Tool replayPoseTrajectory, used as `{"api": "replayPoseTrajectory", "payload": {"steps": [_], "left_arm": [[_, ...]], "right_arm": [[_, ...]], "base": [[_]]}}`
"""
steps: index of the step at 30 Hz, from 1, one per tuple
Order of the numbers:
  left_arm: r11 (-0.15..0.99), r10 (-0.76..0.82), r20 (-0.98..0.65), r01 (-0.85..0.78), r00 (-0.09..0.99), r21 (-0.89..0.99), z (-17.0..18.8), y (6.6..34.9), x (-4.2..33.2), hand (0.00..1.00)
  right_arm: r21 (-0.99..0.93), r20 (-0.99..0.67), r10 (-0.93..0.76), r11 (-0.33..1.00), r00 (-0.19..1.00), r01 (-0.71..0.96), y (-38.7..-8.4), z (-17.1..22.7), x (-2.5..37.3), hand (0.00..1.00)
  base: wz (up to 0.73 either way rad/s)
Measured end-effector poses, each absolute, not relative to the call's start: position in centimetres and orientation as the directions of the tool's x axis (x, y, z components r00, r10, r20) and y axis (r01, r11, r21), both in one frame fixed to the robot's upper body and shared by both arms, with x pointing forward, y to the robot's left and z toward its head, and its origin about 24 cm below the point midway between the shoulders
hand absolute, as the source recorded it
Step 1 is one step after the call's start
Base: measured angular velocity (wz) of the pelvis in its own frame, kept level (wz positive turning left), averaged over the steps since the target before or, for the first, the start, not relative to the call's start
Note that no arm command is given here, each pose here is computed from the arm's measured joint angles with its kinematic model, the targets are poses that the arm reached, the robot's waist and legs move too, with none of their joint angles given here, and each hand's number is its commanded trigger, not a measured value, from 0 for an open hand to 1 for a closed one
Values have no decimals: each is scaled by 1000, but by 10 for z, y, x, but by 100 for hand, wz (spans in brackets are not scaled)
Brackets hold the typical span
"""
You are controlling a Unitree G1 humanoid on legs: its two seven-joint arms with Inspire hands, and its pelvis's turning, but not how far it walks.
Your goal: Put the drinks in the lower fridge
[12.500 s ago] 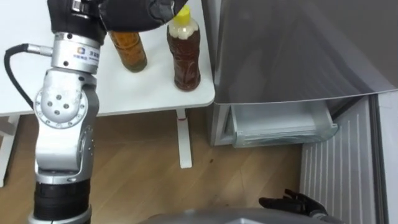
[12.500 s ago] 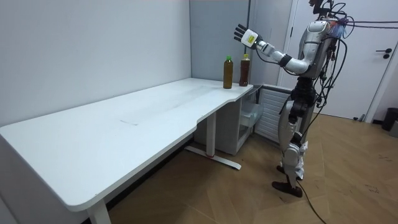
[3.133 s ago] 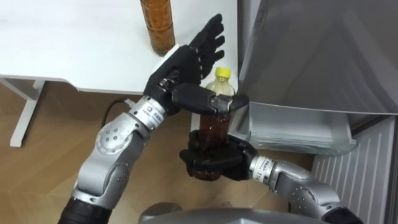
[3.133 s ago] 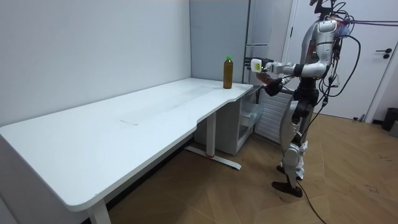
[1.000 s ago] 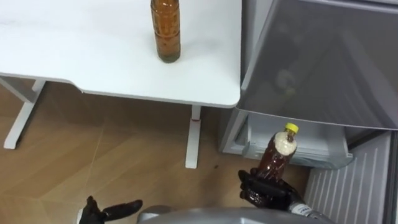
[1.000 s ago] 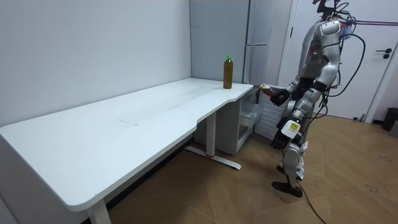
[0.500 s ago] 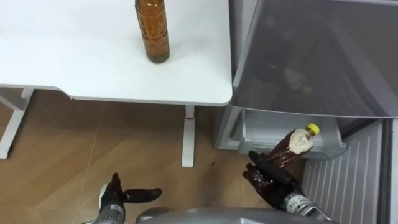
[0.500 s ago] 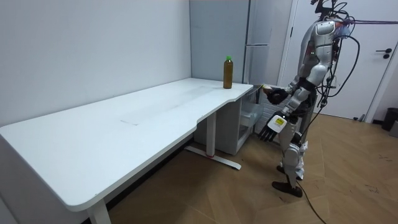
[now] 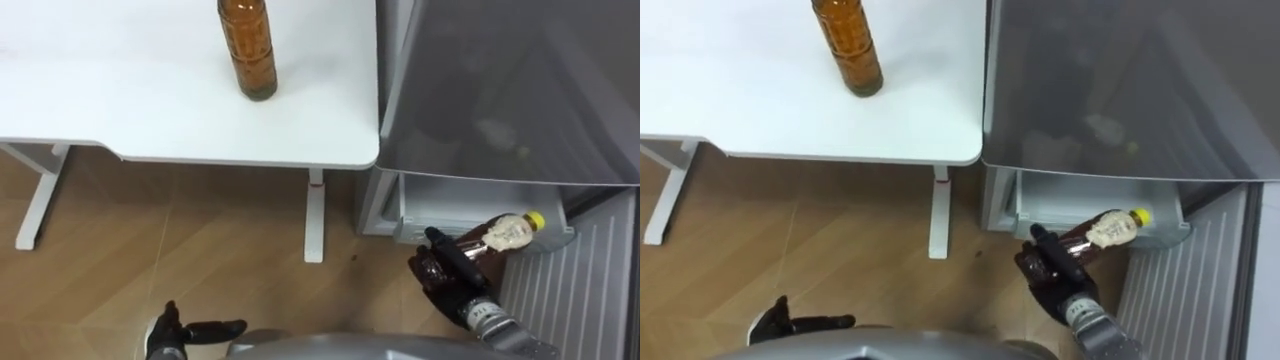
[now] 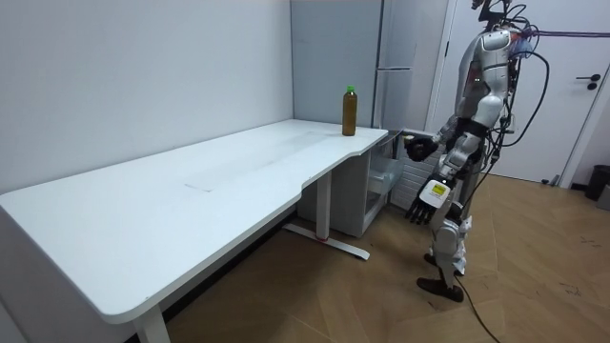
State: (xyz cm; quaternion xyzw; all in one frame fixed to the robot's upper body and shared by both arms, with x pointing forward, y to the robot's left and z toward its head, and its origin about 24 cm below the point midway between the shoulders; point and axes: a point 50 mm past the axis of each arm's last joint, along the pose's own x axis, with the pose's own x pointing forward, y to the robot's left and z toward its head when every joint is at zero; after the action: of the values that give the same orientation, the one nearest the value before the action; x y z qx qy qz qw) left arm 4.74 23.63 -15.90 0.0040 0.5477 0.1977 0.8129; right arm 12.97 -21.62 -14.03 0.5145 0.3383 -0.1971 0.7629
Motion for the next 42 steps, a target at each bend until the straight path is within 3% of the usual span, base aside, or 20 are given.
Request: {"api": "replayPoseTrajectory", "payload": {"steps": [4,9,25,30,42], "left_arm": [[927,311,-901,-304,304,217,-161,238,58,0],[934,295,-881,-306,370,185,-155,241,92,0],[965,246,-865,-192,437,178,-148,235,135,0],[957,281,-854,-199,439,213,-144,248,137,0],[946,321,-830,-186,455,264,-141,251,140,0]], "right_arm": [[675,-694,-8,342,720,654,-226,-132,163,100],[722,-642,-57,290,765,628,-232,-113,207,100],[730,-583,-148,336,799,595,-270,-66,263,100],[712,-583,-163,369,796,598,-279,-54,274,100],[701,-568,-215,379,794,604,-293,-33,289,100]], "base": [[7],[17],[7],[-5],[-1]]}}
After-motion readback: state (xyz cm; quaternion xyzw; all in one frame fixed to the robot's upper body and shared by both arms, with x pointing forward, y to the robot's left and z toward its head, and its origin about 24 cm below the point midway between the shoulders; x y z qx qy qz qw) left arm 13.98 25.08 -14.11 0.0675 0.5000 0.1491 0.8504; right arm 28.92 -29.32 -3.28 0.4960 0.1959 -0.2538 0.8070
